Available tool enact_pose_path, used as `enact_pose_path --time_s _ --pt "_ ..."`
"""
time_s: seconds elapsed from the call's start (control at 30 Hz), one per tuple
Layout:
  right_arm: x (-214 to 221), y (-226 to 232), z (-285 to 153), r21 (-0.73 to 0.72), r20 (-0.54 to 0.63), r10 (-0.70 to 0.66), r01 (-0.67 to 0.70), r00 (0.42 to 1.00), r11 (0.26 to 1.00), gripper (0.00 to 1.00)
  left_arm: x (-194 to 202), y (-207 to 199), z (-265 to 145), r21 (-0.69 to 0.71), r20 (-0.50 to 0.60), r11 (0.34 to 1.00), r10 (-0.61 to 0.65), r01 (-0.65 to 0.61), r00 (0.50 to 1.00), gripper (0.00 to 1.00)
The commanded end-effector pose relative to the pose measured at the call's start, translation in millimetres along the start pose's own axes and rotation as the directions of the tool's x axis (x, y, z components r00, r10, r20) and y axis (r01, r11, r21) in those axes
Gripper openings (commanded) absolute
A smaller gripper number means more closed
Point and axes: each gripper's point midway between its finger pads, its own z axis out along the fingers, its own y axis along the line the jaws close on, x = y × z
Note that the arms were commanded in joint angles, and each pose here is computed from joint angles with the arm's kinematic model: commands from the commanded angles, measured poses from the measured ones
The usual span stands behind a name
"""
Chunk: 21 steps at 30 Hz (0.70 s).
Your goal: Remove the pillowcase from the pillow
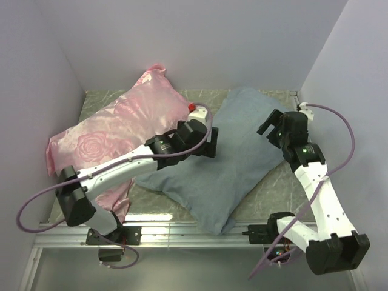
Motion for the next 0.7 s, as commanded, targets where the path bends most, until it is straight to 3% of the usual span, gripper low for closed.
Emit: enact_pose_path --time_s 0.0,0.1,0.23,0.3,0.33,0.67 --pt "-49.7 9.7 -1.6 -0.034 0.098 0.033 -0.030 0.995 0.999 0.99 -13.7 -13.0 8.2 0.015 0.030 0.999 0.051 -0.051 0.998 0.99" --pt "-66.8 -9.9 13.0 0.037 0.094 0.074 -0.078 0.993 0.996 0.98 2.1 -9.0 23.3 -0.026 -0.025 0.995 0.091 -0.092 0.996 0.85" --pt "-63.2 -15.9 33.0 0.036 0.064 0.112 -0.115 0.992 0.993 0.96 23.0 -3.7 25.1 -0.044 -0.065 0.996 0.081 -0.084 0.995 0.35" --pt "-57.8 -12.9 40.8 0.019 0.041 0.117 -0.118 0.992 0.993 0.93 36.5 7.5 18.5 -0.056 -0.079 0.995 0.073 -0.078 0.994 0.20" --pt "-53.7 -9.1 43.8 0.000 0.023 0.114 -0.114 0.993 0.993 0.90 40.0 12.9 15.5 -0.068 -0.080 0.995 0.069 -0.074 0.994 0.04" --pt "-20.1 11.0 41.8 -0.039 -0.010 -0.005 0.004 1.000 0.999 0.89 34.1 48.3 -48.0 -0.087 -0.015 0.996 -0.019 0.018 1.000 0.00"
